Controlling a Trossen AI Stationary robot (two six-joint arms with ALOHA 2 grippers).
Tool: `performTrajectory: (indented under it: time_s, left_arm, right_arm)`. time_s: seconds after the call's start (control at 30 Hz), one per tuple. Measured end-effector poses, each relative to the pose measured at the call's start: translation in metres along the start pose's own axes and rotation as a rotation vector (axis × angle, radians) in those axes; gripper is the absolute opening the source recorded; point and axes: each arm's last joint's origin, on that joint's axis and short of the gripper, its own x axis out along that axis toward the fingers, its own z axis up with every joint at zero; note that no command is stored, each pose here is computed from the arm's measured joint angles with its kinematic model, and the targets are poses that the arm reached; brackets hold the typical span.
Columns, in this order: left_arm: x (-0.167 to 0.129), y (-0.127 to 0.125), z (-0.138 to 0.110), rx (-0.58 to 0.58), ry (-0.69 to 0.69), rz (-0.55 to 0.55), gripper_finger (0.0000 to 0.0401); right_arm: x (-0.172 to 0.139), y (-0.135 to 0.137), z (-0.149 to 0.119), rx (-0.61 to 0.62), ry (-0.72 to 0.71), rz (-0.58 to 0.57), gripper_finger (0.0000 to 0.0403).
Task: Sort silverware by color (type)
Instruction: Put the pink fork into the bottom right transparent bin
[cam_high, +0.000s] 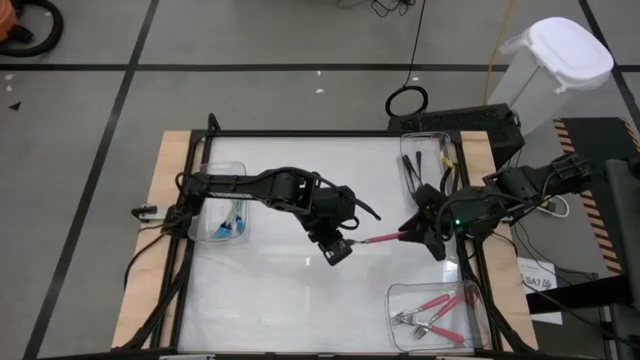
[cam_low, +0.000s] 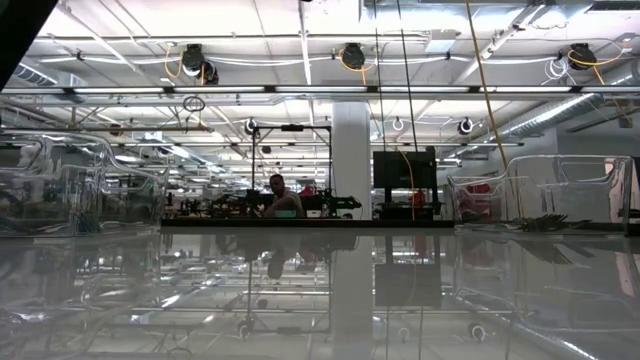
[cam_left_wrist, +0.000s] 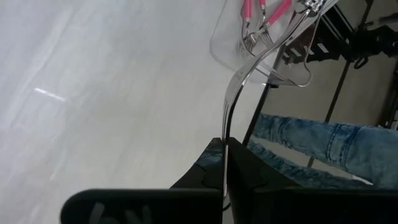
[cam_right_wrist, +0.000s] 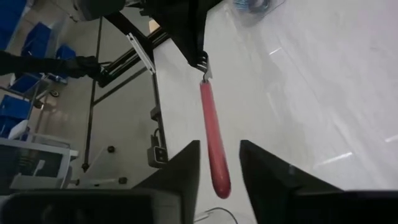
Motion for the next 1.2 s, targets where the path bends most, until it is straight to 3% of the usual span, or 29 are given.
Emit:
performTrajectory:
  time_s: [0.27,0.67,0.77,1.03,1.2]
  left_arm:
    - [0.000,0.000,0.000,-0.007,-0.005,0.006,0.0001]
    - [0.001,-0.002,-0.002,-0.015,-0.029,0.038,0.0004]
    - [0.002,-0.004,-0.004,-0.034,-0.044,0.050,0.0028]
    - [0.005,-0.012,-0.012,-0.076,-0.106,0.116,0.0151]
    - [0.007,-0.018,-0.019,-0.088,-0.113,0.126,0.0177]
  right_arm:
    - [0.000,0.001,-0.001,-0.010,0.020,0.024,0.0030]
    - [0.001,0.001,-0.001,0.009,0.022,0.016,0.0029]
    - [0.000,0.001,-0.001,0.031,0.021,0.021,0.0029]
    - [-0.004,-0.004,-0.007,0.118,0.106,0.010,0.0029]
    - [-0.016,-0.004,-0.014,0.198,0.203,0.025,0.0029]
